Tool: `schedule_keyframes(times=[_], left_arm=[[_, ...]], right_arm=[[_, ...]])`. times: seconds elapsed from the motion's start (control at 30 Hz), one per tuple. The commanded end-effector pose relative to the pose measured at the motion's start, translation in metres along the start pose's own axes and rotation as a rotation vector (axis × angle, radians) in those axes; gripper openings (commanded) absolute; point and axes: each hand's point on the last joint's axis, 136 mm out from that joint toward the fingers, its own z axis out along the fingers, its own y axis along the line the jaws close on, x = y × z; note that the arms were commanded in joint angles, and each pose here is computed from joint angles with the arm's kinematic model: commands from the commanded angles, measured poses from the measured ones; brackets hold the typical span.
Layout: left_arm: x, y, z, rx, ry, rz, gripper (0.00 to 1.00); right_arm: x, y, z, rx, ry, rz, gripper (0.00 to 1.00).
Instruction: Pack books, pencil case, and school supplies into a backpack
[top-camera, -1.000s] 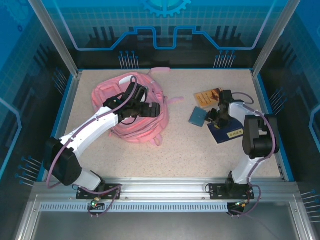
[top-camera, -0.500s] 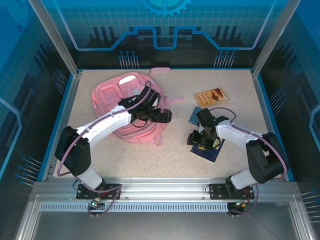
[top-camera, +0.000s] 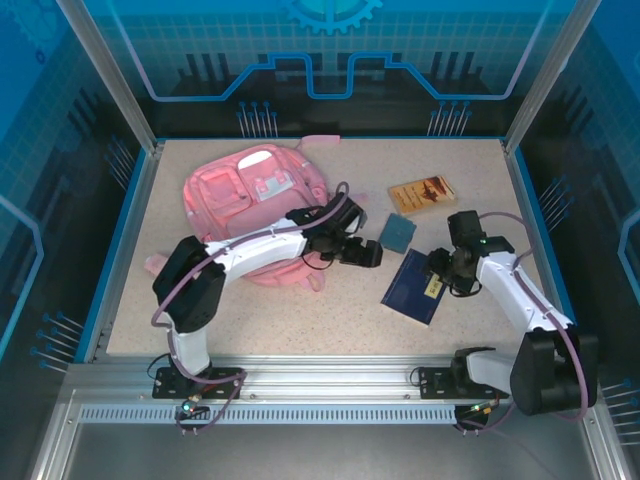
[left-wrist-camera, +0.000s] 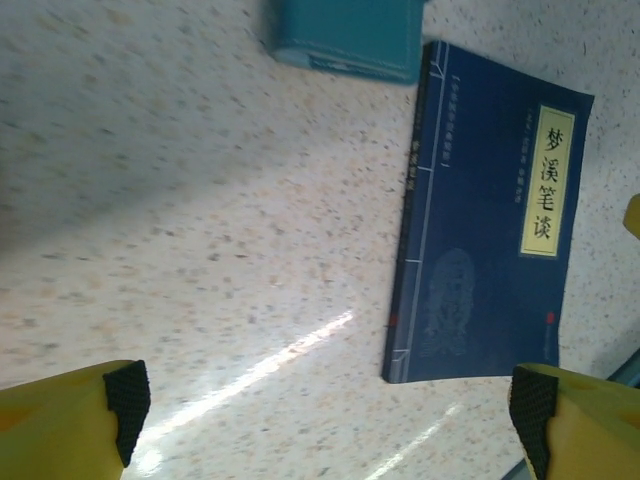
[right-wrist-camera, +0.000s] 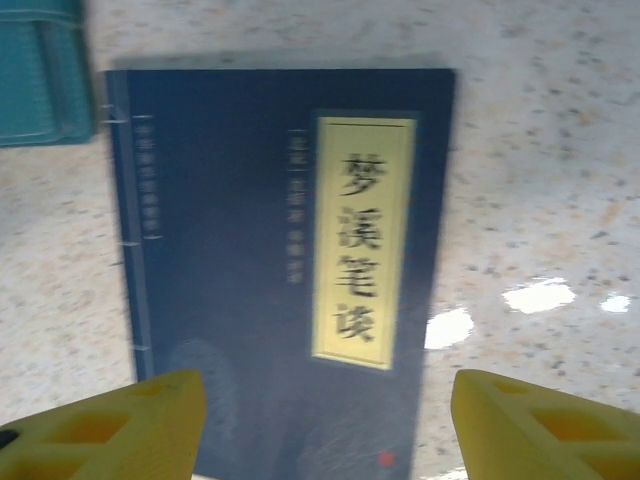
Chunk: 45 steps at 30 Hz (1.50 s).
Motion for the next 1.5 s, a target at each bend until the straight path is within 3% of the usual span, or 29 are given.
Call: schedule_keyframes(times=[0.0,0.17,0.7,0.93,1.1,1.47], left_arm=[[-0.003,-0.026,0.012,0.07,0.013,-0.037,0.91],[0.004,-0.032,0.04,0.066,0.056,-0.072,0.8],[0.022,-0.045,0.1,0.036,0.164,-0.052,0.56],[0.034,-0.027,0.116,-0.12,0.188,0.019,0.39],[0.046,-0.011,0.122,-0.243,0.215,0.089,0.36],[0.066,0.007,0.133,-0.325,0.281,0.128,0.32]], right_arm=[[0.007,-0.017,0.012,0.027,0.051,0.012,0.64],[0.009,-0.023,0.028,0.035,0.105,0.03,0.59],[0.027,-0.012,0.056,-0.014,0.245,-0.009,0.57],[0.034,0.011,0.056,-0.113,0.289,-0.031,0.49],[0.03,0.027,0.043,-0.188,0.276,-0.042,0.45],[0.02,0.042,0.009,-0.255,0.214,-0.052,0.33]])
